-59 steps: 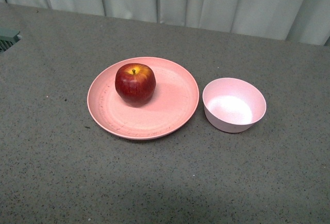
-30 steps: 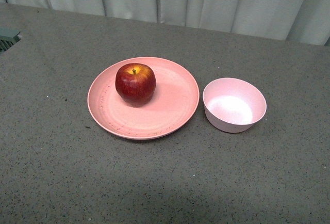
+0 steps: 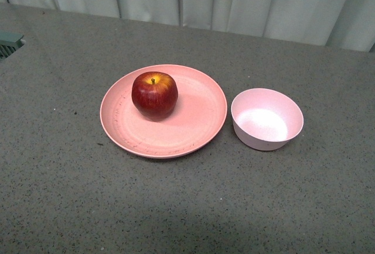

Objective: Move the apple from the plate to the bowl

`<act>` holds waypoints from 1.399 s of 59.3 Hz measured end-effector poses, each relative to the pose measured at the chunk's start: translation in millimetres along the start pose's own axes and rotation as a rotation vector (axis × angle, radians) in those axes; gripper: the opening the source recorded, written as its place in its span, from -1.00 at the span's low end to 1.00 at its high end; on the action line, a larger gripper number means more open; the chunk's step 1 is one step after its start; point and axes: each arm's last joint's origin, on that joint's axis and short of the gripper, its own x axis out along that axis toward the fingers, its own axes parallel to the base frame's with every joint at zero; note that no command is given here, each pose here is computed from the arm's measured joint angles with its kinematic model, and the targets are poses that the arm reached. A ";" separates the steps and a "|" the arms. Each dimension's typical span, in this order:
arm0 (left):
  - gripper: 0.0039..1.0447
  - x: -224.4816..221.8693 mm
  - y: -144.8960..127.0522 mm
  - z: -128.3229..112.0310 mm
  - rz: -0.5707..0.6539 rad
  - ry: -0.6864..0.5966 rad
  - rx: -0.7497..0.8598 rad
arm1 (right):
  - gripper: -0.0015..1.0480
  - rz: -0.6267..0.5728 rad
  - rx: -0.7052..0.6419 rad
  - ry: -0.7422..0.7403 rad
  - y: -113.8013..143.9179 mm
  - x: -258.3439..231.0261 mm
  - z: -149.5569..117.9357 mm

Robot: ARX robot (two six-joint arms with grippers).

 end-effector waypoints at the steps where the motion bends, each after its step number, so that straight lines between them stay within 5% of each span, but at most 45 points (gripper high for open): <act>1: 0.88 0.0 0.0 0.0 0.000 0.000 0.000 | 0.43 0.000 0.000 0.000 0.0 0.0 0.0; 8: 0.88 0.0 0.0 0.0 0.000 0.000 0.000 | 0.86 0.000 0.001 0.000 0.0 0.0 0.0; 19: 0.88 0.0 0.0 0.0 0.000 0.000 0.000 | 0.82 0.000 0.001 0.000 0.0 0.0 0.0; 26: 0.88 6.5 -0.7 -7.6 -0.059 0.182 -0.035 | 0.82 0.000 0.001 0.000 0.0 0.0 -0.1; 32: 0.88 17.7 -1.7 -5.4 -0.081 0.199 -0.059 | 0.82 0.000 0.001 0.000 0.0 0.0 0.0; 49: 0.88 95.1 -20.4 15.2 -0.252 0.222 -0.091 | 0.82 0.000 0.001 0.000 0.0 0.0 0.0; 62: 0.88 166.2 -64.2 -9.2 -0.408 0.443 -0.055 | 0.82 0.000 0.001 0.000 0.0 0.0 0.0; 83: 0.88 229.0 -115.0 -46.7 -0.475 0.635 0.020 | 0.82 0.000 0.001 0.000 0.0 0.0 0.0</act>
